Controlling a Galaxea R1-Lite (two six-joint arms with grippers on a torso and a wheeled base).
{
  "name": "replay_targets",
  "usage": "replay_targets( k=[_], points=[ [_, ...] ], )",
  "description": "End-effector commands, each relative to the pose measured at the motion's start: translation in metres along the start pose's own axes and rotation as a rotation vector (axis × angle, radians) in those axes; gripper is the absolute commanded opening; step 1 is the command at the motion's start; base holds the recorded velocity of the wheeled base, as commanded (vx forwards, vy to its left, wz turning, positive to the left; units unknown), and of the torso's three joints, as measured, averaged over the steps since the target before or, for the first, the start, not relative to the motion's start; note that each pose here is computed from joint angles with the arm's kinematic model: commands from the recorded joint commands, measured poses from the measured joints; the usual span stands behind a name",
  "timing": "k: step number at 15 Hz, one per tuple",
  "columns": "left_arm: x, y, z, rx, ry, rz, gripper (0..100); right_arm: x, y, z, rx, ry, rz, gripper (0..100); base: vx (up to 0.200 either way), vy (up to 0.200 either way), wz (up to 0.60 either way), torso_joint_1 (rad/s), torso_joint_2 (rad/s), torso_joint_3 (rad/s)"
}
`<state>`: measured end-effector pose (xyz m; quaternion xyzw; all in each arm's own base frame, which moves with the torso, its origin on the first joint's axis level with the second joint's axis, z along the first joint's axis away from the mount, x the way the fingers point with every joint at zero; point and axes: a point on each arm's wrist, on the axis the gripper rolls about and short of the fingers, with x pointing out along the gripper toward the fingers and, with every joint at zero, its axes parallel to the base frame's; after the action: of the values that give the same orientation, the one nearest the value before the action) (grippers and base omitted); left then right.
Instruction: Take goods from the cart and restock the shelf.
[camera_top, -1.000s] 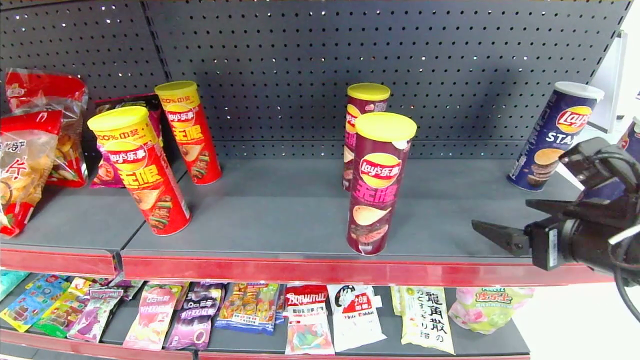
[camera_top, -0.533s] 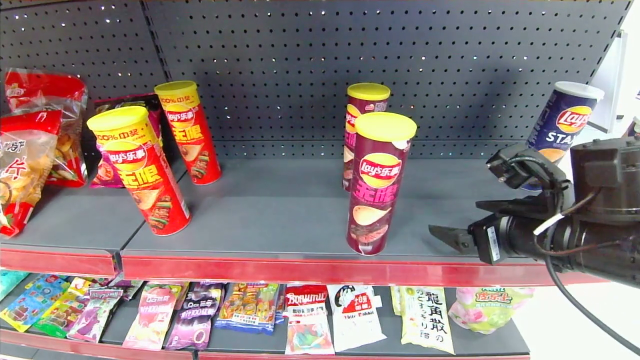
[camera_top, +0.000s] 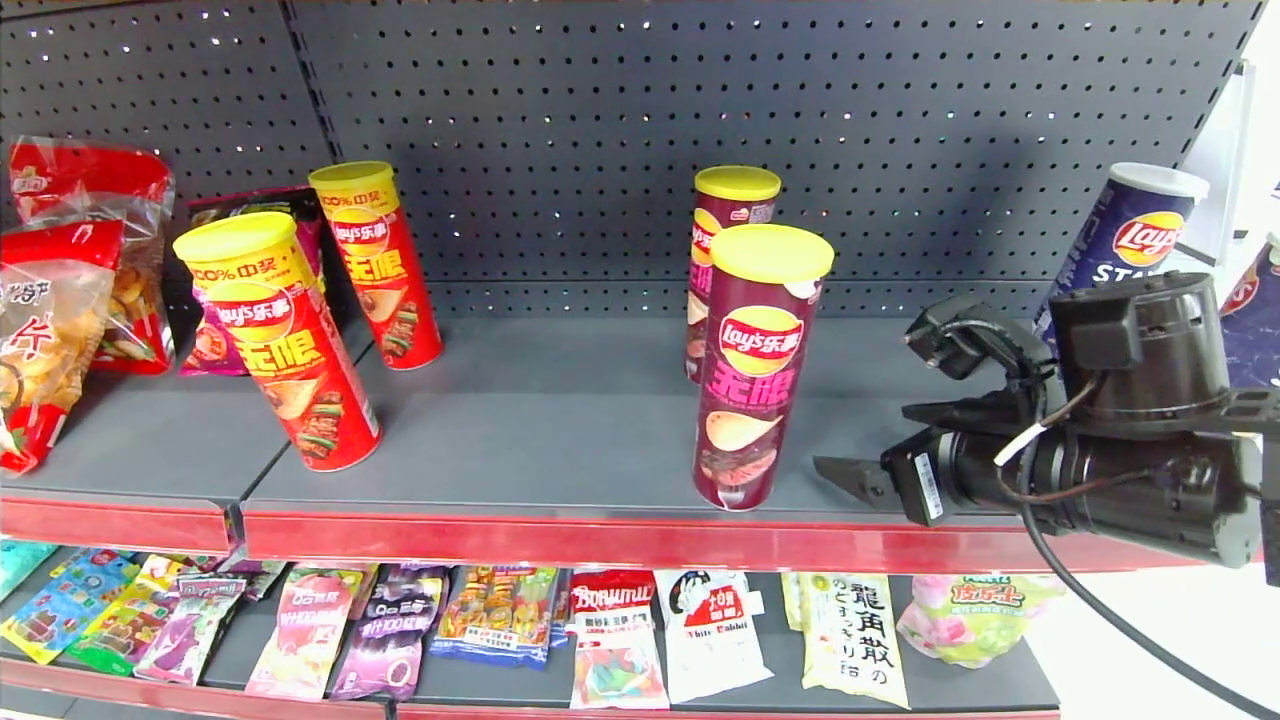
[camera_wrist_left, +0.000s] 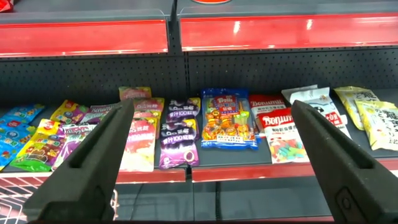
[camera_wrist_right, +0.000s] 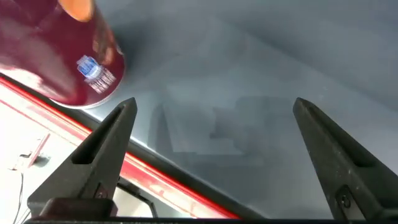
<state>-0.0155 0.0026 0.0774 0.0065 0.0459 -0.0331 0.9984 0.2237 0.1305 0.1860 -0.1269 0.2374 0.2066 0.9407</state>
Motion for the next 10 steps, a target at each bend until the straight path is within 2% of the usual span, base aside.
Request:
replay_targets(
  k=[1, 10],
  points=[
    [0.0, 0.0, 0.0, 0.0, 0.003, 0.0, 100, 0.005, 0.004, -0.001, -0.008, 0.012, 0.011, 100, 0.0, 0.0, 0.0, 0.0, 0.0, 0.0],
    [0.0, 0.0, 0.0, 0.0, 0.003, 0.0, 100, 0.022, 0.007, 0.007, -0.013, 0.019, 0.014, 100, 0.0, 0.0, 0.0, 0.0, 0.0, 0.0]
  ],
)
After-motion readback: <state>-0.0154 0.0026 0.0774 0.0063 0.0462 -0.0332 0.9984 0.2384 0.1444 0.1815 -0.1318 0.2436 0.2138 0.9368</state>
